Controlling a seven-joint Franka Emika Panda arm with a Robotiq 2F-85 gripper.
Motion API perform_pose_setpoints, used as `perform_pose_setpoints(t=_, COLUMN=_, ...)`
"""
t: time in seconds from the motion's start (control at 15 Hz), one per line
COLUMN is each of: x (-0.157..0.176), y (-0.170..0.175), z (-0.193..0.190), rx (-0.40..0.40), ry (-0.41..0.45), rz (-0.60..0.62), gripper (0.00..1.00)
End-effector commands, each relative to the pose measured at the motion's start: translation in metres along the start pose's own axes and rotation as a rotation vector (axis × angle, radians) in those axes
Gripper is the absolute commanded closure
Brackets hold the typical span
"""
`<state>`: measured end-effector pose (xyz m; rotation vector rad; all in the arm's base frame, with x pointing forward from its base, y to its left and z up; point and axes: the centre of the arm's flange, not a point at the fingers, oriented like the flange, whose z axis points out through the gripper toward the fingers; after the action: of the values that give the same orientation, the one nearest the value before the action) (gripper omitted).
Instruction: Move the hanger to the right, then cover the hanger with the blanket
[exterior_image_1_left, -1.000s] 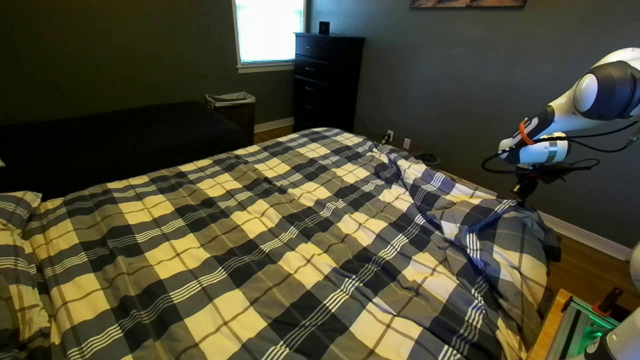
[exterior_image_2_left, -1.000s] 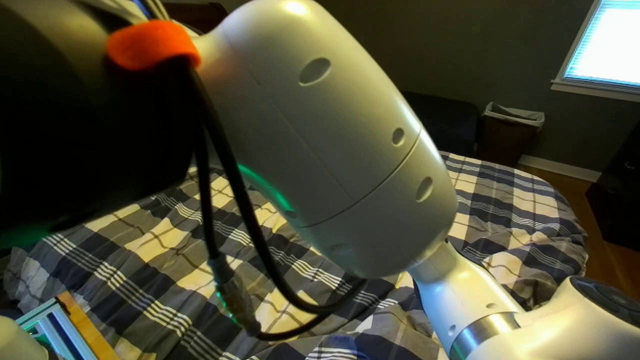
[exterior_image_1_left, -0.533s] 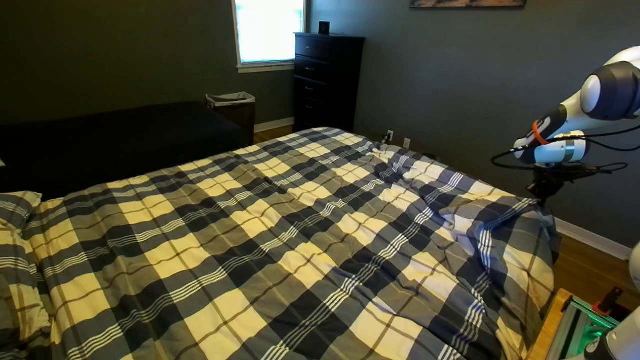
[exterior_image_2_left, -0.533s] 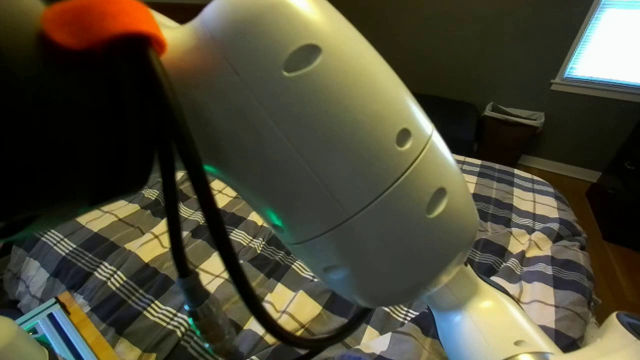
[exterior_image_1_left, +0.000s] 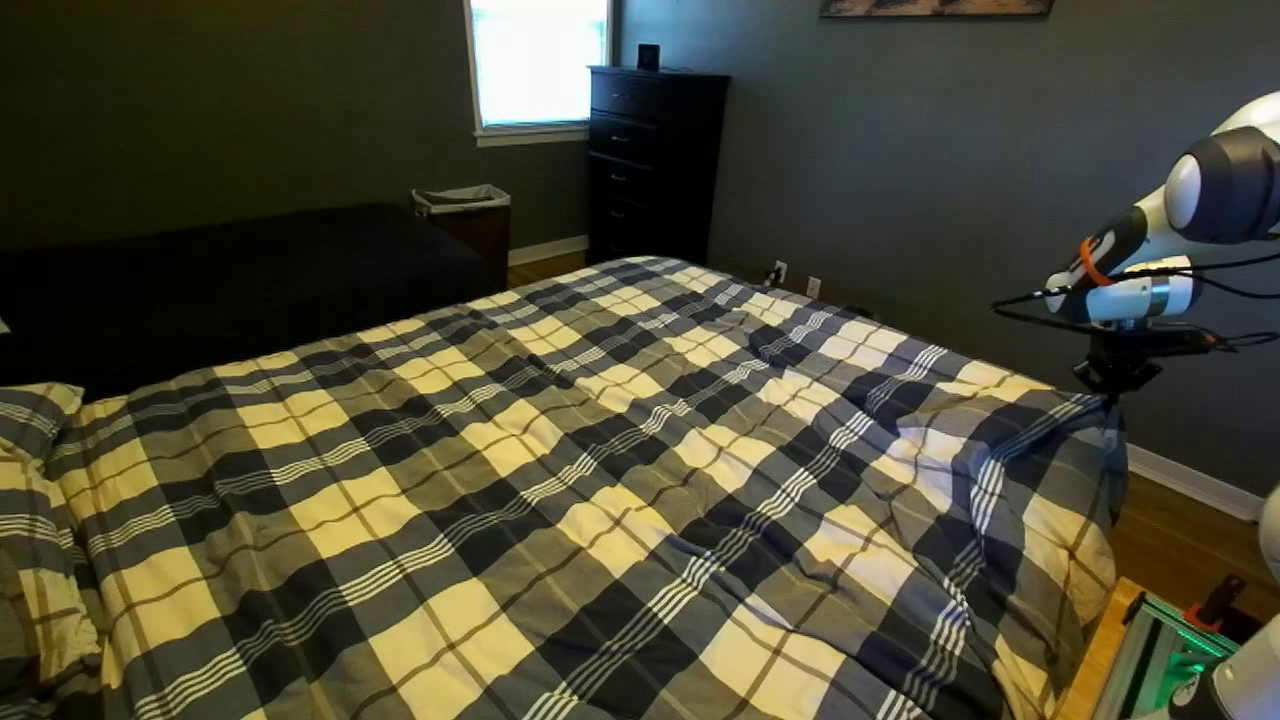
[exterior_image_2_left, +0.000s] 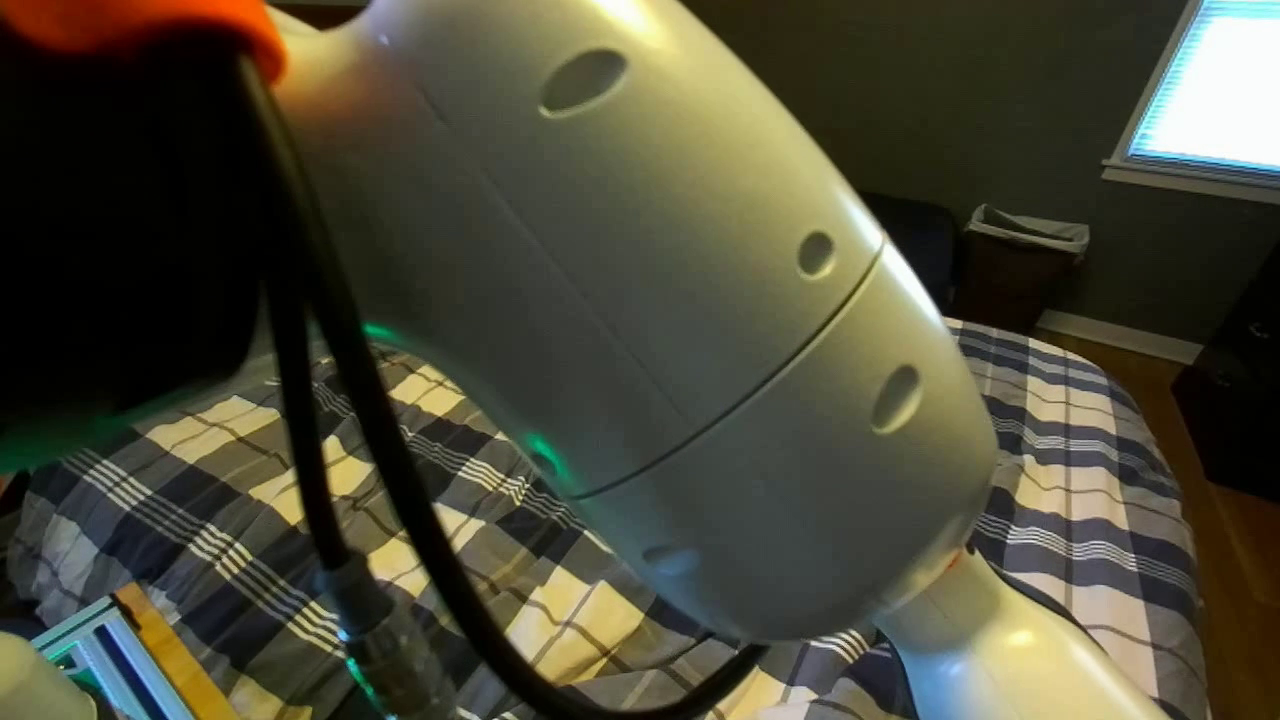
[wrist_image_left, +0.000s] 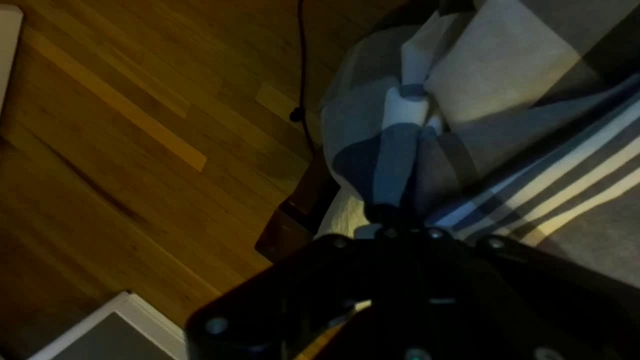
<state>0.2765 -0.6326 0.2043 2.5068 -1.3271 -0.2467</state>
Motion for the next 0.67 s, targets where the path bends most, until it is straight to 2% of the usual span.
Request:
perform_pose_setpoints(t=0.0, x=-0.001, y=0.019, z=0.003, rx=-0.028, ry=-0.044, rz=0.096, gripper=1.0)
perform_pose_setpoints(t=0.07, x=0.002, y=0.002, z=-0.003, rx=-0.002, ry=0.004, rz=0.048, gripper=0.98)
perform_pose_setpoints(t=0.2, x=0.003, y=0.002, z=-0.004, rx=-0.003, ry=0.006, rz=0.064, gripper=1.0)
perform_pose_setpoints(t=0.33, x=0.001, y=-0.001, z=-0.008, rx=-0.012, ry=0.021, rz=0.057, gripper=0.84)
perform_pose_setpoints(t=0.47, x=0.0, y=-0.002, z=-0.009, rx=-0.017, ry=0.03, rz=0.055, gripper=0.93)
perform_pose_setpoints(t=0.53, x=0.0, y=-0.002, z=-0.01, rx=-0.008, ry=0.029, rz=0.05, gripper=0.62)
perform_pose_setpoints(t=0.6, x=-0.001, y=-0.002, z=-0.011, rx=0.0, ry=0.03, rz=0.048, gripper=0.66)
